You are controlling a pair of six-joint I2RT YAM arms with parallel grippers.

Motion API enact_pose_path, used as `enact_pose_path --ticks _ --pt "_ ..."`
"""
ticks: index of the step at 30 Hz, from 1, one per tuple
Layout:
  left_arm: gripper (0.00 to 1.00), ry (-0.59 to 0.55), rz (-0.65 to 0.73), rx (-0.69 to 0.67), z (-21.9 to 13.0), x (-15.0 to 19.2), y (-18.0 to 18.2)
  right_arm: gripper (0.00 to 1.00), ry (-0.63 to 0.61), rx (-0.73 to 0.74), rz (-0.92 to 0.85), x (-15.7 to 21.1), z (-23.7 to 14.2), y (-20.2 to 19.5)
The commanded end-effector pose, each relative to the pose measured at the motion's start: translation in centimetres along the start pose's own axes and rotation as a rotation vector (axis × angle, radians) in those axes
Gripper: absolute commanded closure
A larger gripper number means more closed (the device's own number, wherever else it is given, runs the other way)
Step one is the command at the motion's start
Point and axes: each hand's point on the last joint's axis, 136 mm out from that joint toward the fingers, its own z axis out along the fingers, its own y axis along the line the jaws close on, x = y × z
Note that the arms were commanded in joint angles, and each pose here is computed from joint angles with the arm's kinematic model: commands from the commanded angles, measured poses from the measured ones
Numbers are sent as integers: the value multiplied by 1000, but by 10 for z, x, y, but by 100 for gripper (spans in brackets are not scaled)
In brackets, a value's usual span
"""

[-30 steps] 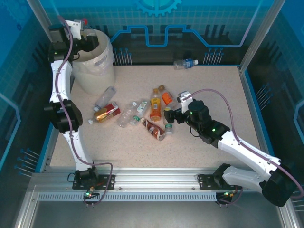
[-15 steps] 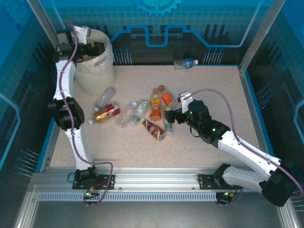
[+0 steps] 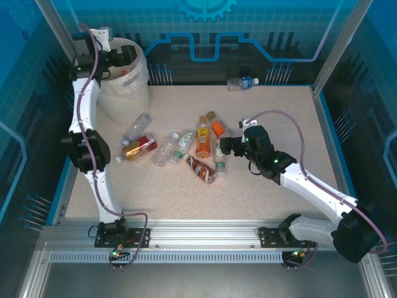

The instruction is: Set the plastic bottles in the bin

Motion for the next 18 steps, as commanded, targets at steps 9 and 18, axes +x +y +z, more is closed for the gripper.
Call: enact_pose_path --ticks 9,18 --pt "1 -264 -133 -43 -102 -50 -82 0 188 57 103 14 36 -25" --pt "1 -126 -288 7 -126 25 -135 2 355 41 22 23 78 -24"
